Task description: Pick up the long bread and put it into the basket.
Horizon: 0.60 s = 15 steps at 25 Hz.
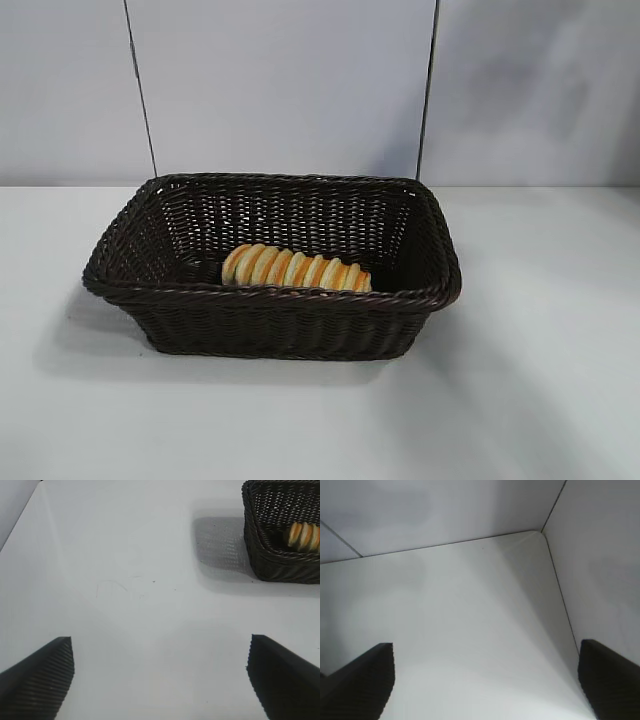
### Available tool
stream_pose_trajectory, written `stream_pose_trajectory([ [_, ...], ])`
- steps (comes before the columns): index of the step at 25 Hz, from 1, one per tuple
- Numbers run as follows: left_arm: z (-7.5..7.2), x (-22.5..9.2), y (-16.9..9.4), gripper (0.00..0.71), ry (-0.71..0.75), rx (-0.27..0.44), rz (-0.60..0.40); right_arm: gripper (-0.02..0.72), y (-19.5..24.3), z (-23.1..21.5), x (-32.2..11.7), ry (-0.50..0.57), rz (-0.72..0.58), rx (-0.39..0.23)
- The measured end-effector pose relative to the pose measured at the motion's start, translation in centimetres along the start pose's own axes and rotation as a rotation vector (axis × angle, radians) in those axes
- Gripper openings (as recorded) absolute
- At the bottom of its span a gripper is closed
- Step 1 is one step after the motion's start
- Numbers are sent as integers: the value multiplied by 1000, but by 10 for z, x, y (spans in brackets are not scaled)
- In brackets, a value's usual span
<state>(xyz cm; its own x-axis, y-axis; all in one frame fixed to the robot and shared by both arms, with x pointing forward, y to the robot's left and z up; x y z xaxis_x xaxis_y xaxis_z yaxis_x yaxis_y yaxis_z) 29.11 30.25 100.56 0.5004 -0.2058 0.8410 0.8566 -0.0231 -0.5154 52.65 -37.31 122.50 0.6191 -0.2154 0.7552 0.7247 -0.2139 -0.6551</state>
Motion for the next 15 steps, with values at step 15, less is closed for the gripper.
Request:
stream_pose_trajectory([
  [15, 0, 0, 0, 678, 0, 0, 0, 694, -150, -13, -154, 1, -413, 65],
])
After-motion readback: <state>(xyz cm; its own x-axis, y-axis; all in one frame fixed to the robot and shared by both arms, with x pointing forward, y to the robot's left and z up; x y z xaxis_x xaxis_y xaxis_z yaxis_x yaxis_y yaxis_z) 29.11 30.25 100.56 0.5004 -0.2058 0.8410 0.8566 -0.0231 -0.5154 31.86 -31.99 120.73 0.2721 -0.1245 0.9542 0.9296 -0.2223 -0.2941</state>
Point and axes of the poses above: a point on each arm's last joint axis where the gripper is mounted, y pointing out along that axis toward the gripper, z along the wrist's bending axis when the last joint is at zero, x = y × z, the point moved 7 cm from there along y, pointing out along that axis toward the gripper, and after that the axes turned 9 degrees about y, right-handed, at the moved point
